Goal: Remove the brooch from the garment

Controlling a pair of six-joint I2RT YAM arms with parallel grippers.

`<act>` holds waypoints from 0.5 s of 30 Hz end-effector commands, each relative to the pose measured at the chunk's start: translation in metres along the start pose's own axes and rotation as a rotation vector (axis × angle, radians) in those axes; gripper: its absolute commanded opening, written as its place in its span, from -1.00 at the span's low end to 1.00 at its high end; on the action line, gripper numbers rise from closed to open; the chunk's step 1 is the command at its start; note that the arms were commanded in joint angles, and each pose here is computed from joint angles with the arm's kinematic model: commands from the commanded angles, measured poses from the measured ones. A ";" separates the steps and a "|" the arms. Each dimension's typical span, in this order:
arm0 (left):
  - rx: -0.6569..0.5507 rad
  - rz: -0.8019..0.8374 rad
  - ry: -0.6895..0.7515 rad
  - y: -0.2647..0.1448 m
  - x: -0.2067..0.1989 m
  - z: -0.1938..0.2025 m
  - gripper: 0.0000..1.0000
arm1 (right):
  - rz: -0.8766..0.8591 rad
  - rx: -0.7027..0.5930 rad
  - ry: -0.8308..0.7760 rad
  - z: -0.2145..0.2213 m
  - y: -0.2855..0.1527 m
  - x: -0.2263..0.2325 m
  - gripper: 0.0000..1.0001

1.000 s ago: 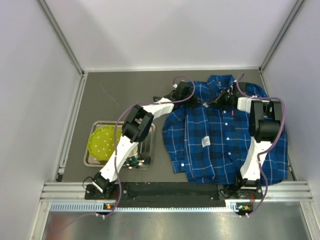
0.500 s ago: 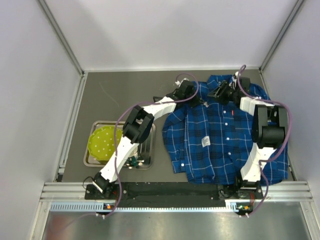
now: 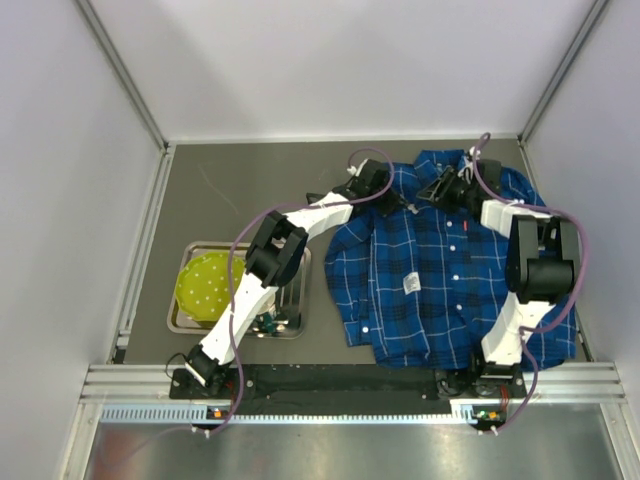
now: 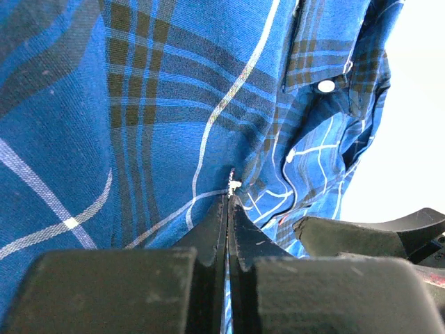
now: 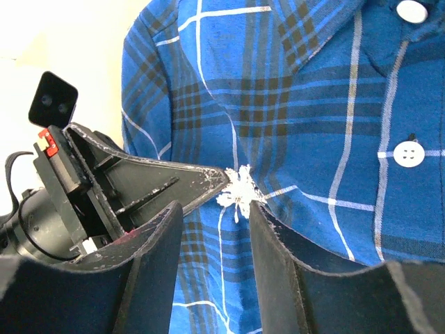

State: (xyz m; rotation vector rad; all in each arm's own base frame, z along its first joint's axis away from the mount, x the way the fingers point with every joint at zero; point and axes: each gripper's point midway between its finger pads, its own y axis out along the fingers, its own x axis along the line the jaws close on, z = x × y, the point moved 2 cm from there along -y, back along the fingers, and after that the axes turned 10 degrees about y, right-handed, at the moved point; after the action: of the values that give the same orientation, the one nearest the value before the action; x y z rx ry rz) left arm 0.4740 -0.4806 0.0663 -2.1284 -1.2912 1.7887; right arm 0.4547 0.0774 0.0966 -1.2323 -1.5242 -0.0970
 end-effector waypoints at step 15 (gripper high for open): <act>-0.007 0.070 -0.077 -0.038 -0.067 -0.020 -1.00 | 0.022 -0.006 -0.215 0.015 0.011 0.022 -0.14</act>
State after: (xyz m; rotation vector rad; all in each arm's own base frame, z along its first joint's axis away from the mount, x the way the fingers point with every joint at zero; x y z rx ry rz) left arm 0.4714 -0.4828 0.0822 -2.0285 -1.2963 1.9062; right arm 0.4515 0.0962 0.0906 -1.2512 -1.6164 0.0010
